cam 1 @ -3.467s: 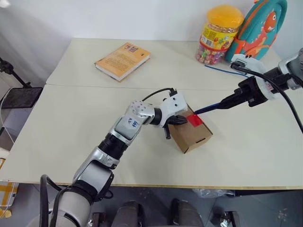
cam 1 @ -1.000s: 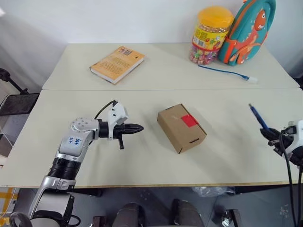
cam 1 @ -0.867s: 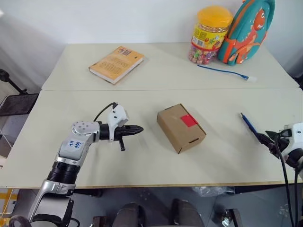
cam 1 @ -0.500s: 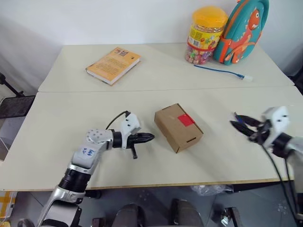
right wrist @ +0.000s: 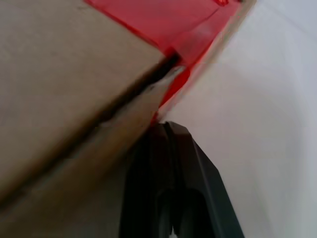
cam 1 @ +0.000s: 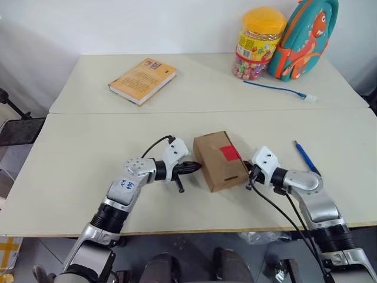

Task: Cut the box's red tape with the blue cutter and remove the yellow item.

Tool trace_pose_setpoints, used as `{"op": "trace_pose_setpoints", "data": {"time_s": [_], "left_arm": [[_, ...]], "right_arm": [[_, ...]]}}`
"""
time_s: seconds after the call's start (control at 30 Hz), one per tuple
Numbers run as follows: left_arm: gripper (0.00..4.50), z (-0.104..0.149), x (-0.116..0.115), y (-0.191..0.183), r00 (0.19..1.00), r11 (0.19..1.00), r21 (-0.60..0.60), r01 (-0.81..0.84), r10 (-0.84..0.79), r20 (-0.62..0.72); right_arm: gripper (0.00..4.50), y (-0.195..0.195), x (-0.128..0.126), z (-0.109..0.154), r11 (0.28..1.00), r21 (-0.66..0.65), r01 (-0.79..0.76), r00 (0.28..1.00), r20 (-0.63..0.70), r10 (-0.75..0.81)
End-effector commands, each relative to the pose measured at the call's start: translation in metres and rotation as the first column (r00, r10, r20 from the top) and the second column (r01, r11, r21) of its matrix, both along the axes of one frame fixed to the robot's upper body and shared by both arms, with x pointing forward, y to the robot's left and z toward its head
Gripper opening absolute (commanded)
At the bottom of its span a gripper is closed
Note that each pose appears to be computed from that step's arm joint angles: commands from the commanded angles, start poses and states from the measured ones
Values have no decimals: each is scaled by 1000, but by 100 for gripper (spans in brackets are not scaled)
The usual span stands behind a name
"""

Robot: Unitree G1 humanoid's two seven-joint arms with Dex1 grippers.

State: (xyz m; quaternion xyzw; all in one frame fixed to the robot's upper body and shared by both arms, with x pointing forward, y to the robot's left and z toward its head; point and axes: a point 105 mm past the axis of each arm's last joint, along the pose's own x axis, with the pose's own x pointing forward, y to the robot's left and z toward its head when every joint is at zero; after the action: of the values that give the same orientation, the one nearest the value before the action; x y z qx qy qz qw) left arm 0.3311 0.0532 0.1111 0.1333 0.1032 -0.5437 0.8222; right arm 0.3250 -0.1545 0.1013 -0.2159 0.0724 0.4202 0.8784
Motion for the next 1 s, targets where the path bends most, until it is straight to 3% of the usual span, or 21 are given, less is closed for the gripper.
{"op": "trace_pose_setpoints", "data": {"time_s": [0.03,0.3,0.5,0.67,0.77,0.93,1.0], "left_arm": [[0,9,-22,-6,993,993,-21,114,-114,12],[0,13,-47,19,990,990,18,139,-138,-22],[0,11,-53,29,990,989,55,134,-132,-45],[0,16,-57,55,976,968,145,206,-193,-98],[0,26,-54,72,971,956,186,229,-211,-109],[0,75,-42,55,961,965,-32,261,-263,-83],[0,82,-41,43,949,951,-85,298,-305,-80]], "right_arm": [[1,27,-24,11,991,34,-130,991,-14,130],[1,42,-61,2,986,52,-158,980,-115,164],[1,38,-62,1,991,50,-120,985,-122,126],[1,7,-57,15,997,70,-34,990,-137,43],[59,-11,-60,34,991,130,12,983,-182,12],[227,-28,-62,63,948,291,131,946,-322,-32],[302,-26,-66,68,926,347,151,922,-388,-5]]}}
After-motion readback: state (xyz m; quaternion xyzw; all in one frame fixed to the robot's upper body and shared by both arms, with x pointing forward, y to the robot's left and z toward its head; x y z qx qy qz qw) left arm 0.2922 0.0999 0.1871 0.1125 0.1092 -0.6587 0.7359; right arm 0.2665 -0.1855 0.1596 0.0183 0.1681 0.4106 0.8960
